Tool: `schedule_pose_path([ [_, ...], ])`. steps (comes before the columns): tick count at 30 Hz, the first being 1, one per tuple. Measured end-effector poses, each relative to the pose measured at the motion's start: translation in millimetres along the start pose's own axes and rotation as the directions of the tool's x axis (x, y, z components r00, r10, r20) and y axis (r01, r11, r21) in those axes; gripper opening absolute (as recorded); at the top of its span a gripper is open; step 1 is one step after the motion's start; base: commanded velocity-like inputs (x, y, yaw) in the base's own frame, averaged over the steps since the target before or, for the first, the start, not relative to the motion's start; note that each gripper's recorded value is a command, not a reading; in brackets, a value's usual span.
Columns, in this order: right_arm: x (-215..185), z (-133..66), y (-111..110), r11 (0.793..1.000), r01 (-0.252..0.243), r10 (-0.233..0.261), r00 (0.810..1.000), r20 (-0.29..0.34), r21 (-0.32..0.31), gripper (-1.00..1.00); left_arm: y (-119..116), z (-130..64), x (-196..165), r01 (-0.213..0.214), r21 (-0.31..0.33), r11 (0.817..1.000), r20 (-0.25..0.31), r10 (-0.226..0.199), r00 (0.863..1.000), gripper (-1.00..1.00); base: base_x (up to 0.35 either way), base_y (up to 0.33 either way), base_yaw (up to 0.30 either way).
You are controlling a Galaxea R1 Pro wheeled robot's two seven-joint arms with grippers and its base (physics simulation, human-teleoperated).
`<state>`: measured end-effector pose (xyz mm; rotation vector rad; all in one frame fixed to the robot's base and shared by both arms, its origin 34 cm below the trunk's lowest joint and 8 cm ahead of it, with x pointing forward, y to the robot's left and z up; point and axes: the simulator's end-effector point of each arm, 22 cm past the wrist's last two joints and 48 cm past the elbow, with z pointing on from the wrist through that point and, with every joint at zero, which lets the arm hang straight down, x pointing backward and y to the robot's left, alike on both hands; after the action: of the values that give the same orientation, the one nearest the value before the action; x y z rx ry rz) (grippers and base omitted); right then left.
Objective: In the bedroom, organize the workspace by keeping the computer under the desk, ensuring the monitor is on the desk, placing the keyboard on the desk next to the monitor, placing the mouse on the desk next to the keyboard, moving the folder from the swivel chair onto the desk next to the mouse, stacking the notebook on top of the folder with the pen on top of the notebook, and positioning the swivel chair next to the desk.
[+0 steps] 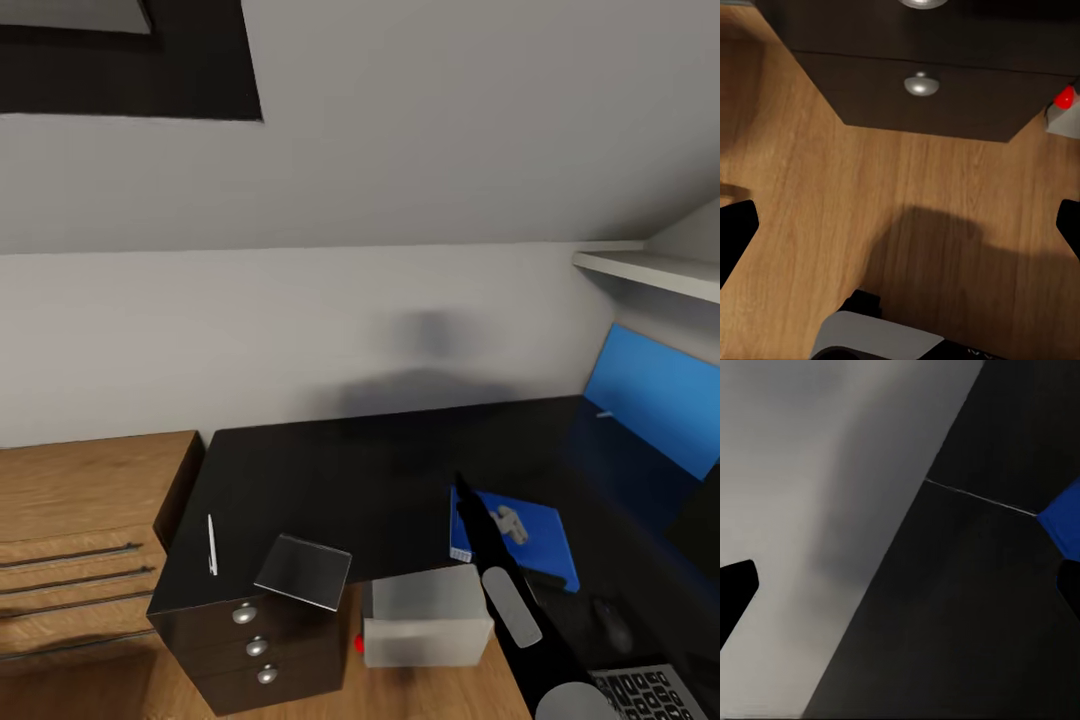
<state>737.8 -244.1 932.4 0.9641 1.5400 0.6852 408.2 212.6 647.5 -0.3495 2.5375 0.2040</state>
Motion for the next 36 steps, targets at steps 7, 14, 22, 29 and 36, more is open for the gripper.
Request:
schedule_pose_path([
  [7,15,-2.4,8,1.0,-0.016,0.016,1.0,-0.016,-0.007,1.0,0,0.1,-1,0.0,-0.001,1.0,0.001,0.0,1.0,1.0,0.0,0.0,0.254],
  [14,21,-2.8,12,1.0,-0.015,0.015,1.0,-0.026,-0.014,1.0,1,0.3,-1,0.002,-0.003,1.0,0.004,-0.002,1.0,1.0,-0.004,0.003,0.2],
  [22,21,-2.4,13,1.0,-0.015,0.014,0.999,-0.029,-0.016,1.0,2,0.7,-1,0.002,-0.003,1.0,0.003,-0.002,1.0,1.0,-0.127,0.114,0.026],
  [29,22,-2.5,14,1.0,-0.008,0.007,0.999,-0.035,-0.024,1.0,1,0.7,-1,0.002,-0.003,1.0,0.003,-0.002,1.0,1.0,-0.238,0.211,0.002],
  [36,26,-3.2,17,0.999,-0.012,0.011,0.999,-0.038,-0.03,1.0,1,0.7,-1,0.001,-0.002,1.0,0.004,-0.001,1.0,1.0,-0.242,0.224,0.0],
])
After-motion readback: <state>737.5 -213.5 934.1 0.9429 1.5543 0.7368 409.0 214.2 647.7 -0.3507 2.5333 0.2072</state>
